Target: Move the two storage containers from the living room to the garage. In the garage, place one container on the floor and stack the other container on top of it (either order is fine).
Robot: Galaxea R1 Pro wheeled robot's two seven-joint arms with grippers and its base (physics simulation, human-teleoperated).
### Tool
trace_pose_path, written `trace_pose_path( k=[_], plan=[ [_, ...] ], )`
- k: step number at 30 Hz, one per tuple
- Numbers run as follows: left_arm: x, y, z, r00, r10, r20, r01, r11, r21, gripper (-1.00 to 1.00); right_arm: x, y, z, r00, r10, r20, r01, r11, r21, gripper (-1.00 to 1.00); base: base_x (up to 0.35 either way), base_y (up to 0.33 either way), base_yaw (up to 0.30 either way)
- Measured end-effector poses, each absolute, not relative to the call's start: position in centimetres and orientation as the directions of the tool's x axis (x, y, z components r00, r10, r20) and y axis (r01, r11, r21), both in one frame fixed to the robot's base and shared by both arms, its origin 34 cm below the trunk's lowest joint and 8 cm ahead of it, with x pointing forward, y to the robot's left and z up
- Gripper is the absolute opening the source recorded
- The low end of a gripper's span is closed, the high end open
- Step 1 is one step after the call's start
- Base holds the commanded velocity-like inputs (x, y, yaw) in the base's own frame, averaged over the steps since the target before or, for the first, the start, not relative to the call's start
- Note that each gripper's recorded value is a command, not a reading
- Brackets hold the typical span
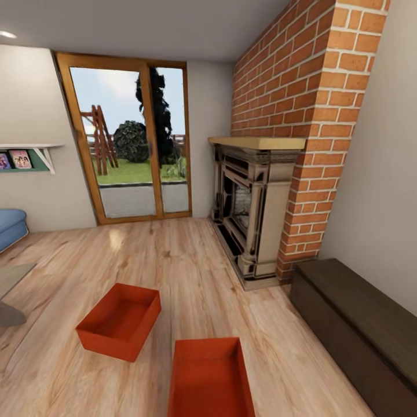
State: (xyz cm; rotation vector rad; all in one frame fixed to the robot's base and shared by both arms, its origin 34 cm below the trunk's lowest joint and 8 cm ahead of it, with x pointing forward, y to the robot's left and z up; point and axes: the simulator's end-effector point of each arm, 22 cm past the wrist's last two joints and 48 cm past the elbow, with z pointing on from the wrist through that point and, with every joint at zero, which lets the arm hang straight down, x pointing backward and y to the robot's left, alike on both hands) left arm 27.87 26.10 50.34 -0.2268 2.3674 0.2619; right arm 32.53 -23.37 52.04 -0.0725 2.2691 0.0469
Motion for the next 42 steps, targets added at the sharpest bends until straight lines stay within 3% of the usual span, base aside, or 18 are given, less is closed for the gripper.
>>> trace_pose_path(
  k=[10, 25, 42],
  plan=[
    [27.89, 26.09, 50.34, -0.716, -0.088, -0.692, -0.236, 0.964, 0.122, 1.00, 32.56, -23.44, 52.06, -0.642, -0.036, -0.766, -0.065, 0.998, 0.008, 1.00, 0.295, 0.000, 0.000],
    [27.90, 26.10, 50.34, -0.716, -0.088, -0.692, -0.236, 0.964, 0.122, 1.00, 32.56, -23.33, 52.05, -0.642, -0.037, -0.766, -0.070, 0.998, 0.010, 1.00, 0.032, -0.001, 0.000],
    [27.90, 26.05, 50.34, -0.716, -0.088, -0.692, -0.236, 0.964, 0.122, 1.00, 32.53, -23.29, 52.02, -0.643, -0.038, -0.765, -0.071, 0.997, 0.011, 1.00, 0.208, -0.111, 0.005]
  ],
)
